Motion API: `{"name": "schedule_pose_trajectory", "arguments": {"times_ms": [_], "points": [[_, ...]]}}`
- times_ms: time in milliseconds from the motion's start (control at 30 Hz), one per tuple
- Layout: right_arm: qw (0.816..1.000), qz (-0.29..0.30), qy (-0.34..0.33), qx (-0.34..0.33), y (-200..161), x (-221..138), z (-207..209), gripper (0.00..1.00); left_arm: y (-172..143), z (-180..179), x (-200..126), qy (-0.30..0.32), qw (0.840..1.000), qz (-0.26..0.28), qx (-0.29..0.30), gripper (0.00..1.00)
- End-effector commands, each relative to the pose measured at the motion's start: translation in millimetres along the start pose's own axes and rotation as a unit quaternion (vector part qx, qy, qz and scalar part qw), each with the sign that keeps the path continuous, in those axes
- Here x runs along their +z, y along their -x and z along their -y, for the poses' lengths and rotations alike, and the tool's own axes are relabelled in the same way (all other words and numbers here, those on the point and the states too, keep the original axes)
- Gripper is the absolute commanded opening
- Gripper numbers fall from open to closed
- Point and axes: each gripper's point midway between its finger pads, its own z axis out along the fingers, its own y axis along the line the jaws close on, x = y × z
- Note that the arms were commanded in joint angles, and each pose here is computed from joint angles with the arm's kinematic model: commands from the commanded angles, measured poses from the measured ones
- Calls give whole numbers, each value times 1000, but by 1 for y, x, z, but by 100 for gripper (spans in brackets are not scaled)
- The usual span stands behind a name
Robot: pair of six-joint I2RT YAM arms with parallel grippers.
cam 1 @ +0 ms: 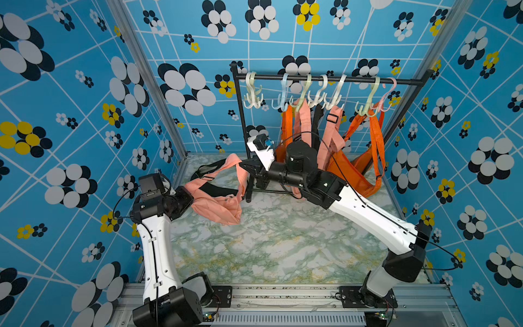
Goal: Take the bag off the hook
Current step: Place the bag at the center of the board.
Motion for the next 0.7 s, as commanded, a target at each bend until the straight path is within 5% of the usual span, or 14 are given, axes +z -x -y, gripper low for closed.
{"name": "schedule_pose_trajectory", "arguments": {"times_ms": [0, 233, 433, 533, 667], "points": [[998, -40, -31, 35, -31, 35, 20, 0, -3, -22, 40, -4, 998, -23, -53, 0], [996, -55, -34, 63, -66, 70, 35, 0, 10, -52, 97, 20, 995, -30, -95, 0], [992, -75, -60, 81, -98, 76, 59, 0, 29, -60, 115, 44, 994, -33, -89, 3], [988, -98, -61, 99, -119, 81, 67, 0, 37, -63, 114, 63, 995, -27, -76, 23], [982, -127, -58, 130, -149, 86, 73, 11, 44, -65, 111, 74, 995, -16, -71, 69]]}}
